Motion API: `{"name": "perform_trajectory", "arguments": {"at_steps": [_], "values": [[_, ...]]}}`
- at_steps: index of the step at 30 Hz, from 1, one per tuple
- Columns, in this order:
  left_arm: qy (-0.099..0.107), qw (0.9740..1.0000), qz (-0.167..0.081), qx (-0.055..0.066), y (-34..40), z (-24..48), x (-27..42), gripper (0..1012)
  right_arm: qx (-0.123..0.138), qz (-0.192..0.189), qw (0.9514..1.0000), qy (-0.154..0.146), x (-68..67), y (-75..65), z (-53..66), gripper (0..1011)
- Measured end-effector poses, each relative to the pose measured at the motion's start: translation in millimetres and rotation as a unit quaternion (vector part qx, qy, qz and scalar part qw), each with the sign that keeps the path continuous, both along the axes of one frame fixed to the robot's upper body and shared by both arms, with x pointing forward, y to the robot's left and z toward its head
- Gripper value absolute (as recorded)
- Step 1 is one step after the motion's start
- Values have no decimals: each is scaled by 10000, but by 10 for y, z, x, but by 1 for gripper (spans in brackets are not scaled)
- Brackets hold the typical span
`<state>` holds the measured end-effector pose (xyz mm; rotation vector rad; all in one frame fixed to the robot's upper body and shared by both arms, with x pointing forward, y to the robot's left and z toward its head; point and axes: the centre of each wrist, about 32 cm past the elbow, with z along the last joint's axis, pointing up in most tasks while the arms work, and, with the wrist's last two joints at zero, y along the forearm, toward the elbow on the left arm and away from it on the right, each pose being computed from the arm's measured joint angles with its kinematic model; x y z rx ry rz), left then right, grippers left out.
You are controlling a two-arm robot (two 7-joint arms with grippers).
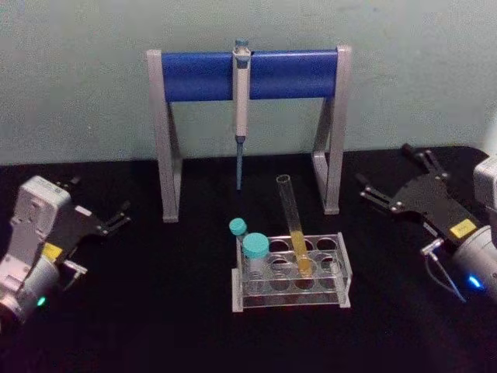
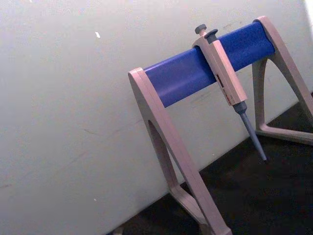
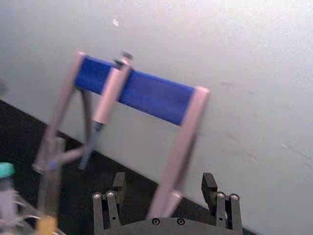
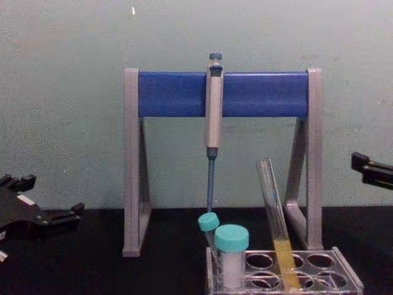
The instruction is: Pick up the test tube from the test tube rack, shake it, then place it back into the test tube rack.
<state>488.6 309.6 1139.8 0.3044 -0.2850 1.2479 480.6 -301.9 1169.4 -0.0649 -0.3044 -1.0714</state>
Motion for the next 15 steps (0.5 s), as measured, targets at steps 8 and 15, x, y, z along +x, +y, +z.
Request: {"name": "perform_trajectory", "arguments": {"at_steps": [8, 15], "values": [[0, 10000, 0, 0, 0, 0, 0, 1001, 98, 747, 9971, 121, -14, 110, 63, 1000], [0, 10000, 0, 0, 0, 0, 0, 1001, 100, 1240, 9916, 367, 16, 216, 91, 1000]]}}
